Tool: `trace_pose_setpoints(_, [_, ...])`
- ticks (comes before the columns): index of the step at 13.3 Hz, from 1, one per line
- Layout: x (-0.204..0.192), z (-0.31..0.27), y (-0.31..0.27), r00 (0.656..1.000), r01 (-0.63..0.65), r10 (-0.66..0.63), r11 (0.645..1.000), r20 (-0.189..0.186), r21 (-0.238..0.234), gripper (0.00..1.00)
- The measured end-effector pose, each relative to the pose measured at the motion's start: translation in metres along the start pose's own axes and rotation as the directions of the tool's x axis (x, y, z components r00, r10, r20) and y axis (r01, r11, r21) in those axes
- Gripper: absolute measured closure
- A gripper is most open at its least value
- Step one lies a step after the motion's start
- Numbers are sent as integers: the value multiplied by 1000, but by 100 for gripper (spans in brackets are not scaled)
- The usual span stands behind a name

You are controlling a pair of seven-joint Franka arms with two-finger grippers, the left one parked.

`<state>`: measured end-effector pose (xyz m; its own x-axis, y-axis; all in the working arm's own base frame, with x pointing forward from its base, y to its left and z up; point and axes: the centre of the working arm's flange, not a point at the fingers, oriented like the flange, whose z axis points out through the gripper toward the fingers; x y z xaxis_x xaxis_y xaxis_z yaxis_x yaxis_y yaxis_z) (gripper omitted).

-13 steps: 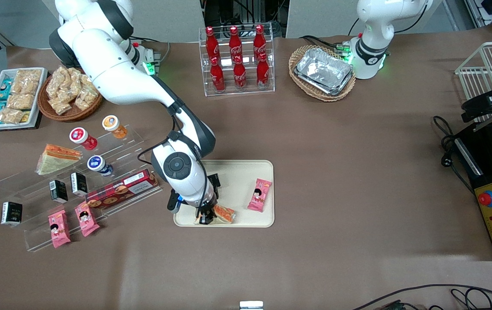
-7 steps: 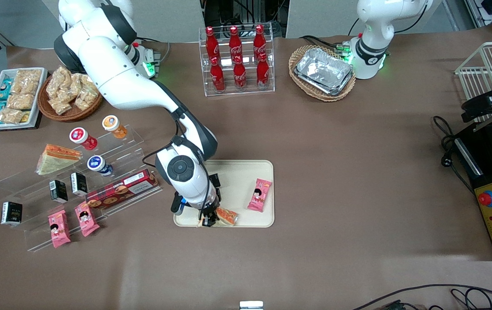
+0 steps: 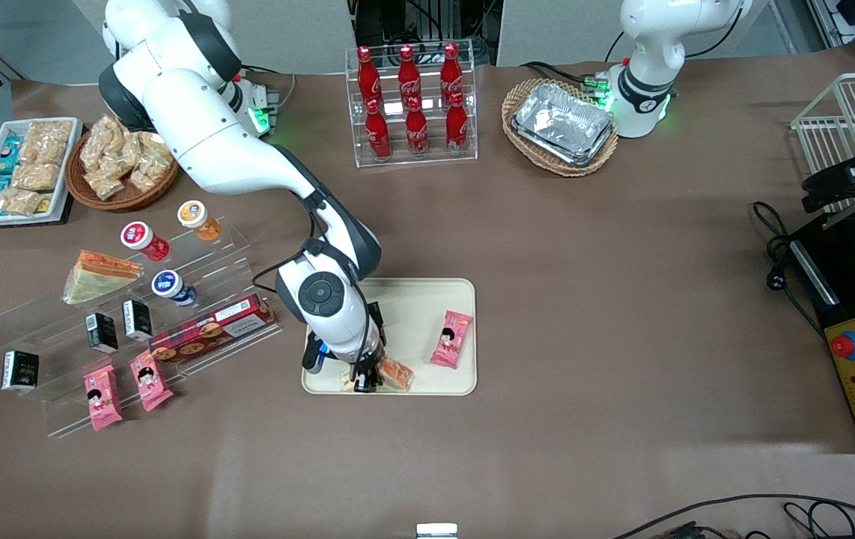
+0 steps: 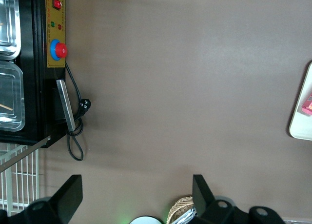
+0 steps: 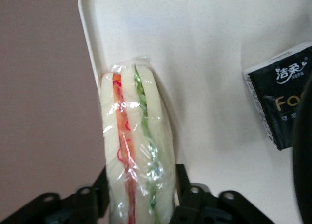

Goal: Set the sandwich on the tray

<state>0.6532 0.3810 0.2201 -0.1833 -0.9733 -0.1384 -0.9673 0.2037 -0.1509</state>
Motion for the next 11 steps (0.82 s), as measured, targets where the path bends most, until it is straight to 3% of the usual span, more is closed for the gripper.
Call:
trace_pose_setpoints(4, [0, 3, 0, 1000, 0, 0, 1000, -1, -1, 4])
trace_pose_setpoints(5, [0, 2, -1, 1000, 0, 0, 1000, 0, 2, 0])
trace_pose_setpoints(8, [-6, -17, -9, 1000, 6, -6, 1000, 11, 30, 0])
trace_pose_setpoints(11, [-9, -65, -18, 998, 60, -59, 998, -30, 19, 0])
